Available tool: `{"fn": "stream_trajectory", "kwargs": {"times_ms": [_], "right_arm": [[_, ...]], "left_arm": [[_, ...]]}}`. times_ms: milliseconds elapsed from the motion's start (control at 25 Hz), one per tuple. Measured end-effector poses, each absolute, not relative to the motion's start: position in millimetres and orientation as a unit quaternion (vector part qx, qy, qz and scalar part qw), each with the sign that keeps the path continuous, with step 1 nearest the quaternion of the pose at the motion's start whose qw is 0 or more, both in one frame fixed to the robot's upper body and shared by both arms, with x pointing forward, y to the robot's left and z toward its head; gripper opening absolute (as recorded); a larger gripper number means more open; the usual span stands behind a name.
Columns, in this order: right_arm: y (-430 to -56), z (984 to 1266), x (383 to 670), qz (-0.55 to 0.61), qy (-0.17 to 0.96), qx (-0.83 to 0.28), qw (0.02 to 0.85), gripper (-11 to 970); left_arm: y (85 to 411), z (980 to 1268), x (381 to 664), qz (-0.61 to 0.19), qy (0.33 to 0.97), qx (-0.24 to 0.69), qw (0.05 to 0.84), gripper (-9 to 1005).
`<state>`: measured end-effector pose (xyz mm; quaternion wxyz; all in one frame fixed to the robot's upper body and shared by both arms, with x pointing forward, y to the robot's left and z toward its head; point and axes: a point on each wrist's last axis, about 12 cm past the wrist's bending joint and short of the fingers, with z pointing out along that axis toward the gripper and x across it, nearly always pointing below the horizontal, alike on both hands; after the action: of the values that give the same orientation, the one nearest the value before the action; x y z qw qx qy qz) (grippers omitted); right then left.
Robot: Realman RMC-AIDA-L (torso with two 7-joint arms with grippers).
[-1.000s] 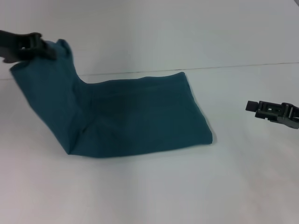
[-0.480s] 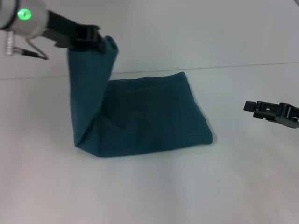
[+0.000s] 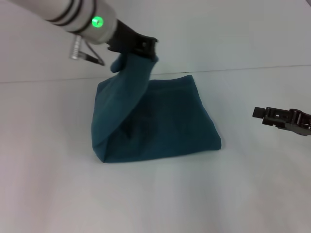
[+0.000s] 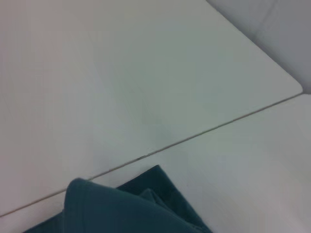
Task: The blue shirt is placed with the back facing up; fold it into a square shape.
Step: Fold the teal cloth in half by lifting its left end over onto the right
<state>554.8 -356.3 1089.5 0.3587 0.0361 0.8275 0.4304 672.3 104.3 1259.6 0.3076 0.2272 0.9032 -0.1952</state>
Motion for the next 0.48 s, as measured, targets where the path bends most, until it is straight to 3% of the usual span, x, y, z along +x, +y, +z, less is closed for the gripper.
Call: {"fn": "stream_trajectory", "kwargs": {"times_ms": [480], "right_arm": [[-353.8, 1087.7, 555.1, 0.427, 0.832, 0.031, 0.352, 705]], "left_arm": [[61.1, 1243.5, 677.9, -0.166, 0.899, 0.257, 0.314, 39]]}}
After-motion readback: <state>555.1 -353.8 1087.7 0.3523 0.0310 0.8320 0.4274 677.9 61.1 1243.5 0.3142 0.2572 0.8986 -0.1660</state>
